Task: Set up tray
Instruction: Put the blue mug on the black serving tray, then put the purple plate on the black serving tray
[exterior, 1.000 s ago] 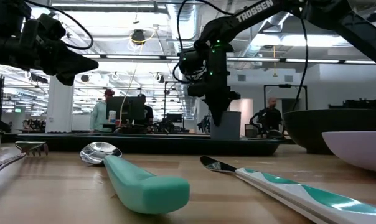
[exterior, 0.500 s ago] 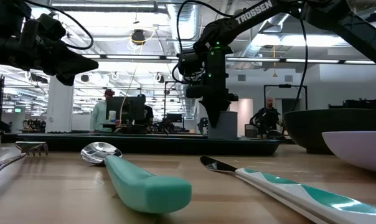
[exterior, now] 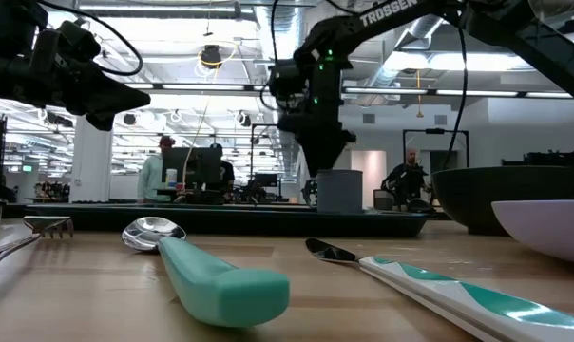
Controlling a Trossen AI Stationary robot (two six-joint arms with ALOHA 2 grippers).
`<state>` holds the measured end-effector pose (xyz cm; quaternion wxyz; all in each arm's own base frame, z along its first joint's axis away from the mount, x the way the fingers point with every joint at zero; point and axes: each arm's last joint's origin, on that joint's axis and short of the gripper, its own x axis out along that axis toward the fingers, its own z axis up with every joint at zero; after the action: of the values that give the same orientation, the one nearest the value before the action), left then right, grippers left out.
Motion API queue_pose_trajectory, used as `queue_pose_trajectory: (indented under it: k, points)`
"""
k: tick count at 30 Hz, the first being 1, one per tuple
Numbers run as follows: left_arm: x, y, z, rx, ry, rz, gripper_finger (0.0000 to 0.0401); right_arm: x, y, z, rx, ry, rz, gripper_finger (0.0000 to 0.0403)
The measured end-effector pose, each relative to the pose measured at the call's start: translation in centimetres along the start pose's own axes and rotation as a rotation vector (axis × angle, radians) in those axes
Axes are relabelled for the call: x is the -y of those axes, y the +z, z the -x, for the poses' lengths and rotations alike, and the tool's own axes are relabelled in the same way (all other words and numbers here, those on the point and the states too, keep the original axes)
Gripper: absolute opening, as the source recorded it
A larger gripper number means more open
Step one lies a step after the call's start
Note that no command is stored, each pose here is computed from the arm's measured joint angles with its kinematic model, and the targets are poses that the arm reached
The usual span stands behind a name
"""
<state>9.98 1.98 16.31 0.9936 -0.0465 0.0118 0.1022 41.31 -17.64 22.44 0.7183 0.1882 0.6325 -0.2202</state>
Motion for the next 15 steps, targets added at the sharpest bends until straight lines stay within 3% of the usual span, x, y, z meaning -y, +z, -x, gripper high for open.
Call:
queue_pose_trajectory:
  k: [10,15]
  points:
    - [0.0,0.0,0.0,0.0,0.001,0.0,0.0,-0.7,-0.6,7.2,0.002,0.001,-0.01,0.0164]
    - [0.0,0.0,0.0,0.0,0.002,0.0,0.0,-3.4,-3.5,11.1,0.03,0.038,0.006,0.0159]
